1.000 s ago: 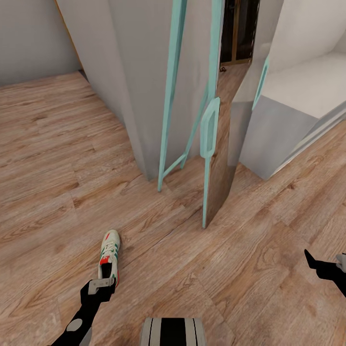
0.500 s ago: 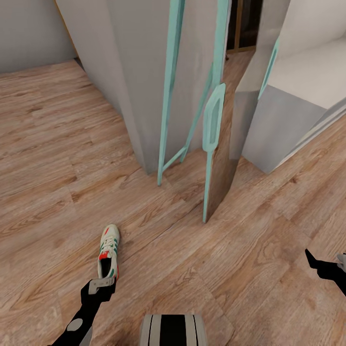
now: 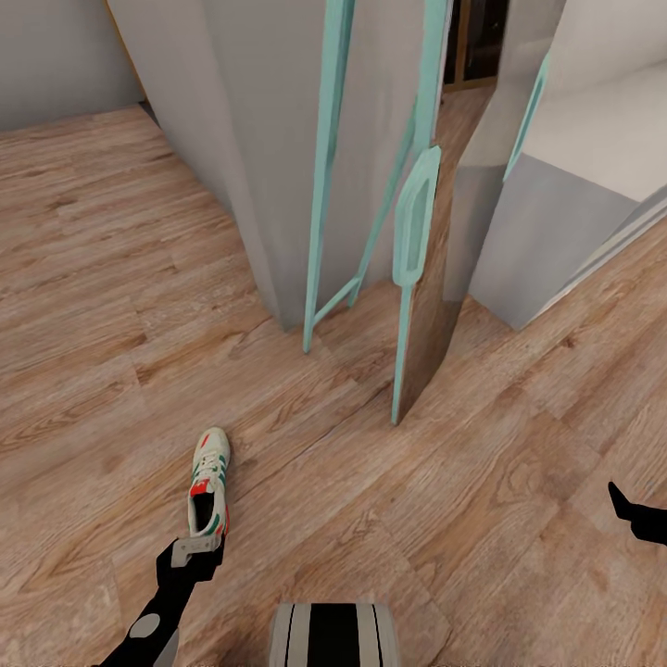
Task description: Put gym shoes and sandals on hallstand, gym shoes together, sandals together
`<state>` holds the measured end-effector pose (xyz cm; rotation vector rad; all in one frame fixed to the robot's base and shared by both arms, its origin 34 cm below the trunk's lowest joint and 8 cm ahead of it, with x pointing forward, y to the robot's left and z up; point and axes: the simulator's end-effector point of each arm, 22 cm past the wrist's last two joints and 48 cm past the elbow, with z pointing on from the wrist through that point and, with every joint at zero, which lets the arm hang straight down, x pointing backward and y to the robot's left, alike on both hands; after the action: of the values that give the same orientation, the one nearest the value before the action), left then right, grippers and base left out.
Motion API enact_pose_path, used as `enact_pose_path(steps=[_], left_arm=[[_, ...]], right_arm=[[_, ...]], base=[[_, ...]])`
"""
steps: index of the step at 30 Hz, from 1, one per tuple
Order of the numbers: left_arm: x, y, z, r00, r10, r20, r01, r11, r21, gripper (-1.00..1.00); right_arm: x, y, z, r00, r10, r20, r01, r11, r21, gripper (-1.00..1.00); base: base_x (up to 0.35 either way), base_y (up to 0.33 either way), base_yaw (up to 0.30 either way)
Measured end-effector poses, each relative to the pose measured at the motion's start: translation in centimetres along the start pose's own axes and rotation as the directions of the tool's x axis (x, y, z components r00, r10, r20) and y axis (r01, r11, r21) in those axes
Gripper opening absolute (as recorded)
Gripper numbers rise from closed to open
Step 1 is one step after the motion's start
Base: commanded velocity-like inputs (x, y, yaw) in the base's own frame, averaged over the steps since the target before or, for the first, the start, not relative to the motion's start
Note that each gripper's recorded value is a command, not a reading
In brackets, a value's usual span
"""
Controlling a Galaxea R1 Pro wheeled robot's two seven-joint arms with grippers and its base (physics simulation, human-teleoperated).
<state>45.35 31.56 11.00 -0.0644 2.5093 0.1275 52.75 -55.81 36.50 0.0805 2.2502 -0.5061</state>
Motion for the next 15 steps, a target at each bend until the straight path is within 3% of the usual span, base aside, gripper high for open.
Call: enact_pose_path(steps=[15], left_arm=[[0.9,0.3,0.4,1.0,0.006,-0.014,-0.006,1.0,-0.004,1.0]], right_arm=[[1.3,0.3,0.5,1.0,-0.009,-0.028,0.009,1.0,-0.001,1.0]], base=[[0.0,0.0,0.0]])
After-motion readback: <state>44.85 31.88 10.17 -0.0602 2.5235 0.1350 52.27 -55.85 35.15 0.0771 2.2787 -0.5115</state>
